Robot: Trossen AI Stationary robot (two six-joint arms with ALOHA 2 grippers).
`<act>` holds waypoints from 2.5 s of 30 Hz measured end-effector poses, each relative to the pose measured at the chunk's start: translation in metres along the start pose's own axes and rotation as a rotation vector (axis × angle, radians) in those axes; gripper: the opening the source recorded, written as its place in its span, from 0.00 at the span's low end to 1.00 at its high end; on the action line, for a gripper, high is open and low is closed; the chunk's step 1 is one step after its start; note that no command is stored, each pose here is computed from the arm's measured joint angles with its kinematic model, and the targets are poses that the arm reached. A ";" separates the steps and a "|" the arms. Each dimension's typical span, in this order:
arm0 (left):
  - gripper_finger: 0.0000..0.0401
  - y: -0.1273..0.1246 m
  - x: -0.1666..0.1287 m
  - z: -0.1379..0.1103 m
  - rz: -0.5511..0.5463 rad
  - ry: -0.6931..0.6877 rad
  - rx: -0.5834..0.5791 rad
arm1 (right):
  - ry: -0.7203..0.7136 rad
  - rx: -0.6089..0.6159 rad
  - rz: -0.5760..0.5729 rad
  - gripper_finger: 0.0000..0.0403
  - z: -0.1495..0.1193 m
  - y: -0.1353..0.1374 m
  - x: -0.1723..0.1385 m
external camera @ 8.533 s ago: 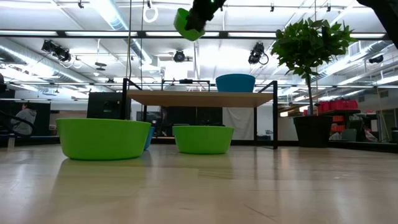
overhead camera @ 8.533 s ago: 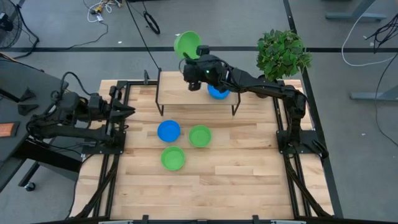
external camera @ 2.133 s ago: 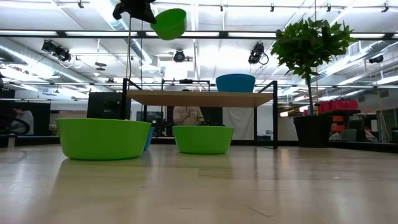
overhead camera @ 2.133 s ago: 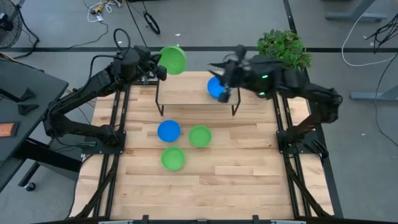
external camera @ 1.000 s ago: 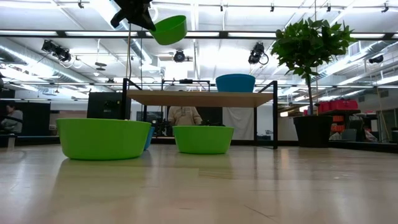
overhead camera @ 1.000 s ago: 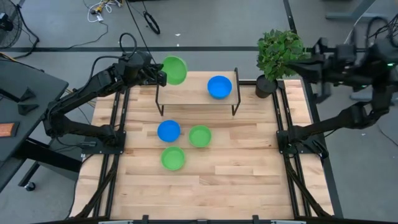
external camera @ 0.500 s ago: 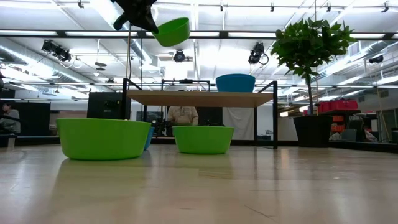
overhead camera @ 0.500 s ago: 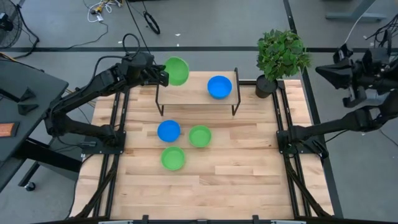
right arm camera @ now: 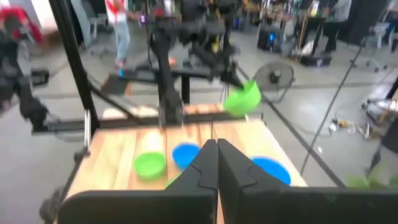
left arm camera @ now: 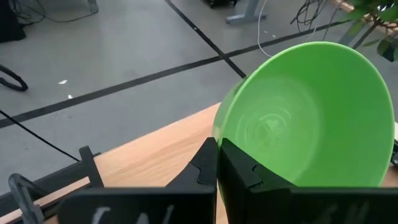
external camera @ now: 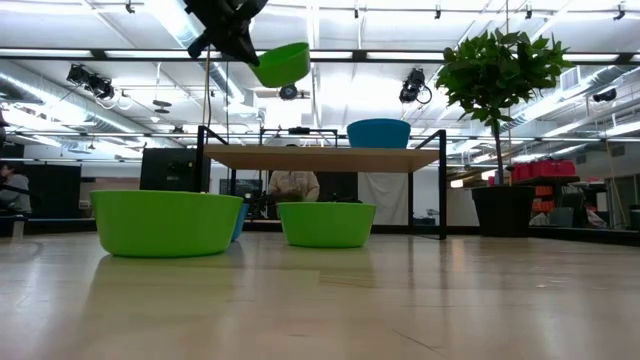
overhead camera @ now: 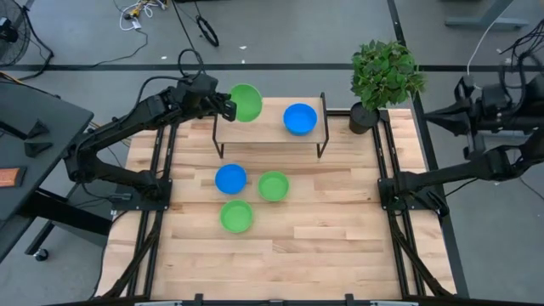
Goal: Pick & Place Mini bowls
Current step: Put the right green bowl on the shelf
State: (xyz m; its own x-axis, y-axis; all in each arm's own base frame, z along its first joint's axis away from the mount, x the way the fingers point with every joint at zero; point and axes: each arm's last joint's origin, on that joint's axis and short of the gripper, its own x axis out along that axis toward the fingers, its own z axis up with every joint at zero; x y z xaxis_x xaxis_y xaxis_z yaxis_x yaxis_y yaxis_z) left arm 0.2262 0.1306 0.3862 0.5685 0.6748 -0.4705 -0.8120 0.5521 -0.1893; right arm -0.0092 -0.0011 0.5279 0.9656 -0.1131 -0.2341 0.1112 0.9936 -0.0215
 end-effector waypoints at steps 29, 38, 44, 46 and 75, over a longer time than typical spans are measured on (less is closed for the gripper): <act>0.01 0.011 0.037 -0.012 0.005 0.194 -0.247 | 0.108 -0.065 -0.093 0.04 -0.010 -0.003 -0.001; 0.01 0.029 0.067 -0.016 0.025 0.288 -0.338 | 0.108 -0.063 -0.092 0.02 -0.010 -0.003 -0.001; 0.01 0.039 0.079 -0.019 0.041 0.340 -0.375 | 0.110 -0.064 -0.090 0.02 -0.011 -0.003 -0.001; 0.01 0.041 0.082 -0.020 0.040 0.355 -0.385 | 0.115 -0.064 -0.090 0.02 -0.011 -0.003 -0.001; 0.01 0.045 0.056 0.011 0.061 0.407 -0.385 | 0.116 -0.064 -0.091 0.02 -0.011 -0.003 -0.001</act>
State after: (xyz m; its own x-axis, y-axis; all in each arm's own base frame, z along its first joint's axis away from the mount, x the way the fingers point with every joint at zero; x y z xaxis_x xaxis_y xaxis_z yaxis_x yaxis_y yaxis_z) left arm 0.2228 0.1985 0.3604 0.4845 0.4147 -0.7703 -0.8746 0.2483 -0.4165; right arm -0.0132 -0.0036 0.5175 0.9183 -0.2047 -0.3390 0.1780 0.9780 -0.1084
